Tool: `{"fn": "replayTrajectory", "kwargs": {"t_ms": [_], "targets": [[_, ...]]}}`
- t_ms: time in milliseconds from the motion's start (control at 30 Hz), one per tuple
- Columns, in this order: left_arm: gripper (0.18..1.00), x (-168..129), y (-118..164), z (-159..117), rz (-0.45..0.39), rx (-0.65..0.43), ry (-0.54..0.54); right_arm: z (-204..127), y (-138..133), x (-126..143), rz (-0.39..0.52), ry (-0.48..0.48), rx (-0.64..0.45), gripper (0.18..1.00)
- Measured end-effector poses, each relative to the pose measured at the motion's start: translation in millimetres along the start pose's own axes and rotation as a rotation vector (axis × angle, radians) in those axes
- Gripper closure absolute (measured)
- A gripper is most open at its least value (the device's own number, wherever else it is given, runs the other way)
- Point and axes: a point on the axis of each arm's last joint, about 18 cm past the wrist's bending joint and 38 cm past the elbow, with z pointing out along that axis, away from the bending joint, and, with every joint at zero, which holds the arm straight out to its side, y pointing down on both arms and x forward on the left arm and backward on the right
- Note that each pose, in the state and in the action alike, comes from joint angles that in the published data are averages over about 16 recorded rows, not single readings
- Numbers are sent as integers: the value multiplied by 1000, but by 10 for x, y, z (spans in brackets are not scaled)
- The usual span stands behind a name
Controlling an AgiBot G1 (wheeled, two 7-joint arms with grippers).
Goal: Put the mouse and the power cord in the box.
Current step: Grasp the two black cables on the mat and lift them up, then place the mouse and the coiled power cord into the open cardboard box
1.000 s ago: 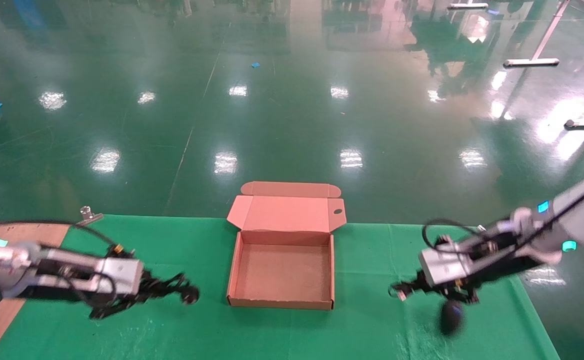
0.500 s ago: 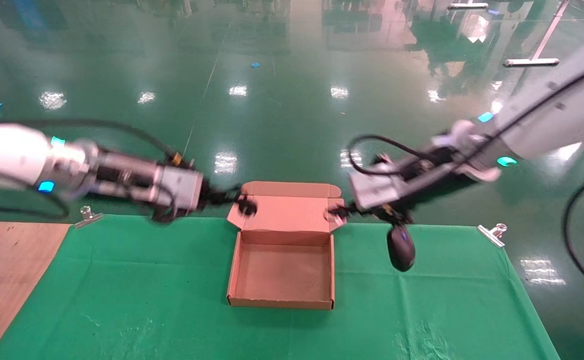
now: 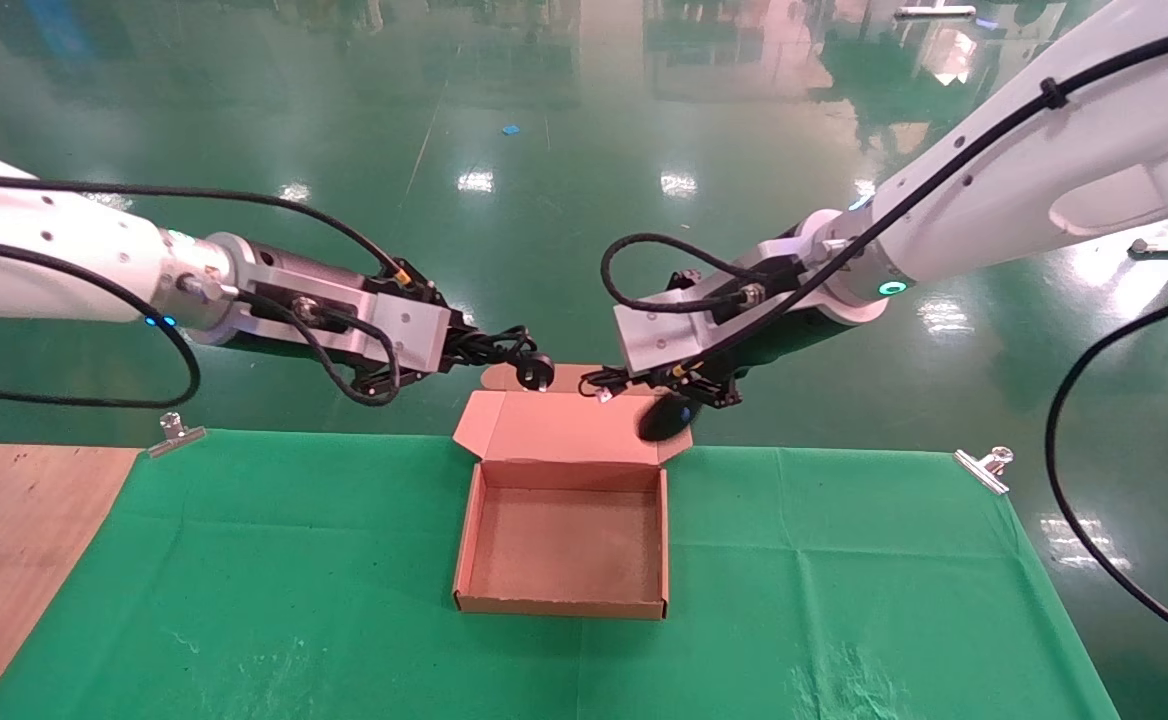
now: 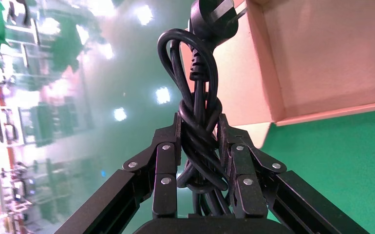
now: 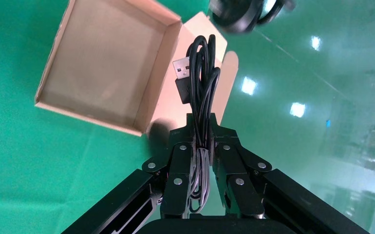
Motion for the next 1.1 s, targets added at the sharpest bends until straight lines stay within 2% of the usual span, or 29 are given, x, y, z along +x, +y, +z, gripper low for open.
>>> {"fn": "replayTrajectory", "kwargs": {"t_ms": [267,500,800,1100], "targets": [[857,201,7,354,49,49,-213,-26,-12,-5,-6,-7,24,955],[857,692,-60,718,46,38,-374,-64,15,-99,5,-35,45,956],[857,1425,-324,1214,27,33,-359,-52,91,-295,31,-73,60,956],[858,1901,-478,1549,14,33,-270,-59,186,-440,53,-83,60,956]]}}
